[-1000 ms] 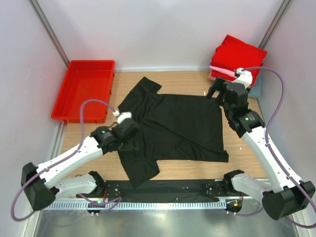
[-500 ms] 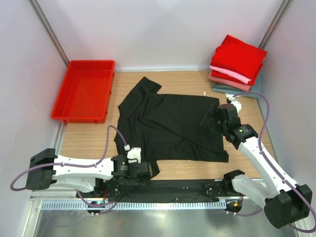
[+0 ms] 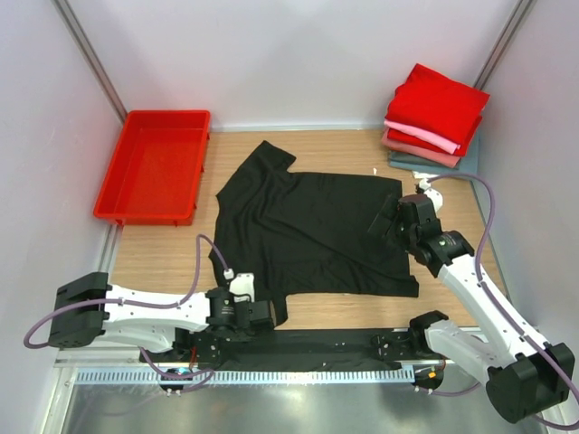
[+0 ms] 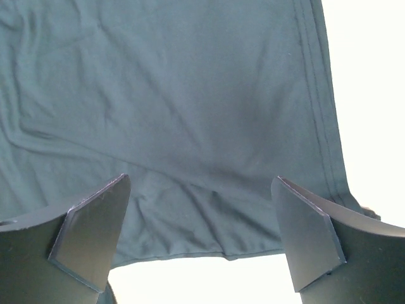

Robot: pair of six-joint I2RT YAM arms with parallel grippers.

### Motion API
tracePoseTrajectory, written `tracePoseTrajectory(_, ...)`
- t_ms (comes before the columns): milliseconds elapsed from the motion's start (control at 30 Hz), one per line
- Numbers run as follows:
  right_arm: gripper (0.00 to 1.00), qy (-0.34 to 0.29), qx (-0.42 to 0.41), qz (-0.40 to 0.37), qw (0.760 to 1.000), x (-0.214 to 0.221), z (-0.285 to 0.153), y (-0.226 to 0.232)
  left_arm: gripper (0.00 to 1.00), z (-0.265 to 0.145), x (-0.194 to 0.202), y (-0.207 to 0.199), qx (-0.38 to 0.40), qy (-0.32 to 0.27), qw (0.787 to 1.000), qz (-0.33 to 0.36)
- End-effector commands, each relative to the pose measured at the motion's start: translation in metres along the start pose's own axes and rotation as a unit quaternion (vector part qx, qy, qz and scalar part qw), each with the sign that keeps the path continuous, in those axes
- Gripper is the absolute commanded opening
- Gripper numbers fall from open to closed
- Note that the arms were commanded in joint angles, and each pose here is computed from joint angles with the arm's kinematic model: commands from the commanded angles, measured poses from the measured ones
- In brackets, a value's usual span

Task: Fold and stack the t-shirts
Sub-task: Fold the tshirt

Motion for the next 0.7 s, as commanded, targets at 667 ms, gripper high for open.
tracePoseTrajectory(667,1.0,0.06,0.142,-0.089,0.984,0.095,-0.049,-0.038,0.0,-0.131,-0.071,0.089,-0.009,-0.17,0.984,-0.052)
Point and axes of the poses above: each gripper's point midway between its finger pads, its own z axis out along the fingers, its own y axis along the line the jaws close on, x = y × z, the point moved 4 cm from there along -z, back along the fingers, and after that the axes turned 11 degrees about z, right-handed, at the moved point
